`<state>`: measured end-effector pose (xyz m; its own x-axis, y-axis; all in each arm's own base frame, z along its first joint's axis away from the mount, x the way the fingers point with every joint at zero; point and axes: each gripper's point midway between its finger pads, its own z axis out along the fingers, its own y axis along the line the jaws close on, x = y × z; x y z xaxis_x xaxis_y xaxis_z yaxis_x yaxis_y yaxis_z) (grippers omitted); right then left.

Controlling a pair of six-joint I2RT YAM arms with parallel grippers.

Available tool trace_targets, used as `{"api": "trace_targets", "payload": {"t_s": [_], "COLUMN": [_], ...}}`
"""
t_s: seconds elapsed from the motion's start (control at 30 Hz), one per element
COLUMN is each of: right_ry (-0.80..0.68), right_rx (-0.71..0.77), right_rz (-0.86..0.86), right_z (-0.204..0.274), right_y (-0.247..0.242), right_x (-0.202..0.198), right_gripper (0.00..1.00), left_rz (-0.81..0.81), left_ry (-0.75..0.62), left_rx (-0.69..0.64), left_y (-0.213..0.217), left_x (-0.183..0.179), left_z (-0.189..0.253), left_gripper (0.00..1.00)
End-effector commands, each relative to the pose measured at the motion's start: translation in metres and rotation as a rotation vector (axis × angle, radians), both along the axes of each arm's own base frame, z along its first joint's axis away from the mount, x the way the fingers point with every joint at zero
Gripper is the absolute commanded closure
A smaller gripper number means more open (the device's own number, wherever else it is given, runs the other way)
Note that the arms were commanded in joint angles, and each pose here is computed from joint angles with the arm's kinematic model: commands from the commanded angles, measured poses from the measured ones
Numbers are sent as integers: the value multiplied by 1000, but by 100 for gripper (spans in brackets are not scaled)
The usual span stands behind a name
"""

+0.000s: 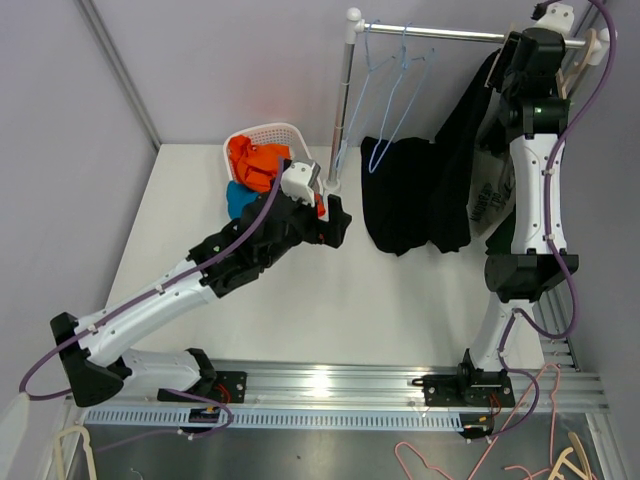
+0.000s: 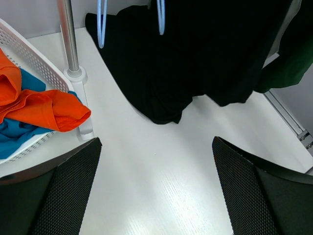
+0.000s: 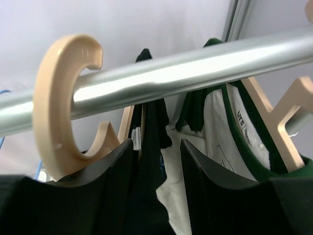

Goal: Remove the t-shirt from the hanger

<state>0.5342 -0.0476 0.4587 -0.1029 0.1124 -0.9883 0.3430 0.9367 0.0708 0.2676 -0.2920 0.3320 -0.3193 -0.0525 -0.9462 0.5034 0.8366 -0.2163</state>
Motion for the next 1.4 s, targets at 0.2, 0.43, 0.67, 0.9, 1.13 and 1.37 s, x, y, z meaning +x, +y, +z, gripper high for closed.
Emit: {"api": "trace_targets", "payload": {"t_s": [0.2, 0.43, 0.67, 0.9, 1.13, 1.37], "right_ry": [-37, -21, -15, -81, -95, -204], "right_rx": [-11, 18, 12, -14, -54, -137], "right_rz": [-3, 41, 46, 33, 44, 63], "right_z": [29, 19, 4, 6, 6, 66], "right_y": [16, 32, 30, 22, 24, 38], "right_x": [-39, -39, -5, 25, 31, -3], "right_gripper": [51, 52, 51, 54, 100, 100], "left_rz": [-25, -47, -51, -54, -51, -84], "left_ry": [-28, -17, -28, -48, -56, -60], "left_rx": [-36, -30, -20, -13, -12, -22], "left_y": [-3, -11, -14, -18, -19, -26], "left_x": [-8, -12, -11, -8, -6, -13], "left_z": [11, 6, 6, 6, 3, 6], "left_gripper": [1, 0, 1, 0, 1, 1]}}
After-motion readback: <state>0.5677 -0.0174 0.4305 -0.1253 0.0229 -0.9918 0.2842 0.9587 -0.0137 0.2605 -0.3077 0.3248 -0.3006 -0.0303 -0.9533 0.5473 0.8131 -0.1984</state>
